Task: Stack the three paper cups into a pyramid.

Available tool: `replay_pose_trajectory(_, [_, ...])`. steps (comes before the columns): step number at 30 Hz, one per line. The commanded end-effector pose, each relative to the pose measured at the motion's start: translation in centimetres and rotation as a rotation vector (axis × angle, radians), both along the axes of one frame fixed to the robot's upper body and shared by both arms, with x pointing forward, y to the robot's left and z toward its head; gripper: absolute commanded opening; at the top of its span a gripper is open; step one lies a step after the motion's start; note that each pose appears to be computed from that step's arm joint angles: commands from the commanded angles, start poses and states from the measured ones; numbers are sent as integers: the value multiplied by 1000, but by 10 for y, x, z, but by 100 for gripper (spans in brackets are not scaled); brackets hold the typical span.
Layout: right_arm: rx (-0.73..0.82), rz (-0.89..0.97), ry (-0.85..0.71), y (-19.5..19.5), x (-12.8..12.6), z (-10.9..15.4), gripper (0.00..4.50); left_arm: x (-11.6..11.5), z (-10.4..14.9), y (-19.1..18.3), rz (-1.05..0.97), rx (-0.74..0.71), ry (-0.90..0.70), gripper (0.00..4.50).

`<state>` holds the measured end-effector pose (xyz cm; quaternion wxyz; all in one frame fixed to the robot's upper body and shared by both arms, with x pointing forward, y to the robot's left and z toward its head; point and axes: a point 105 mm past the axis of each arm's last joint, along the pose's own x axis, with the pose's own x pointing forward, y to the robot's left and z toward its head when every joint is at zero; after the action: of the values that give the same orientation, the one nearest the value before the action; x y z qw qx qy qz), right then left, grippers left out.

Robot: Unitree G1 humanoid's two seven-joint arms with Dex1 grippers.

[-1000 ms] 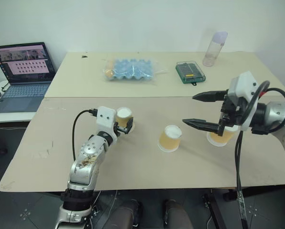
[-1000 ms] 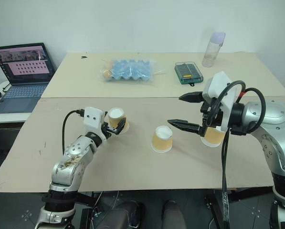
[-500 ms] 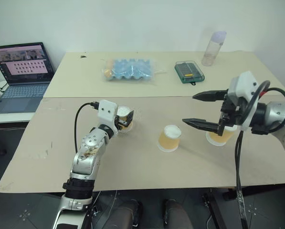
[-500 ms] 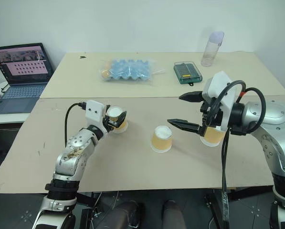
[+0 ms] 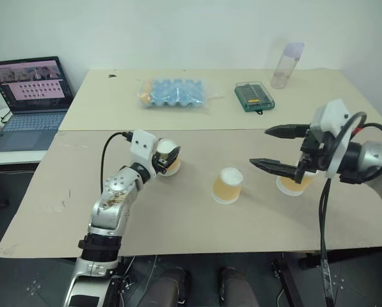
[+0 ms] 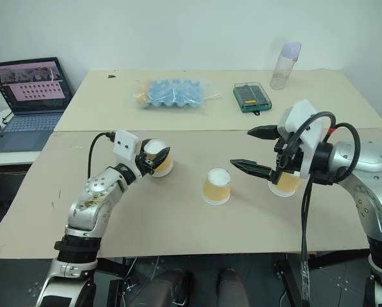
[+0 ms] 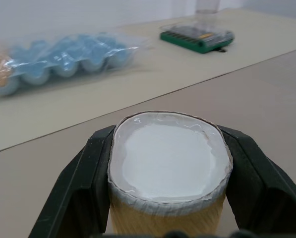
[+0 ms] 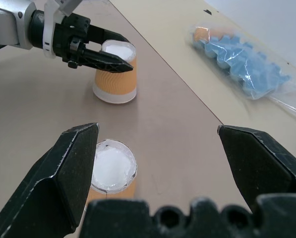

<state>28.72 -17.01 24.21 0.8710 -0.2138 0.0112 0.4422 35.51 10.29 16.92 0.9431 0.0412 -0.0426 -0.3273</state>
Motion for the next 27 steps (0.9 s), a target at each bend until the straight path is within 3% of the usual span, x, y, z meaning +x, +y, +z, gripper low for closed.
replay_pose_trajectory(1, [40,-40,-31,-8,-5,9,450,-19,16,-12,-241,46,-55,254])
replay_pose_trajectory(10, [66,-61,15,-13,-14,-3,450,-14,2,-13,-447,149,3,254])
replay_pose_trajectory(18, [97,-86,33,-17,-15,-5,450,-21,-14,-43,-624,170,17,254])
replay_pose_trajectory(27, [92,-104,23,-18,-16,-3,450,-27,-25,-60,-678,156,41,254])
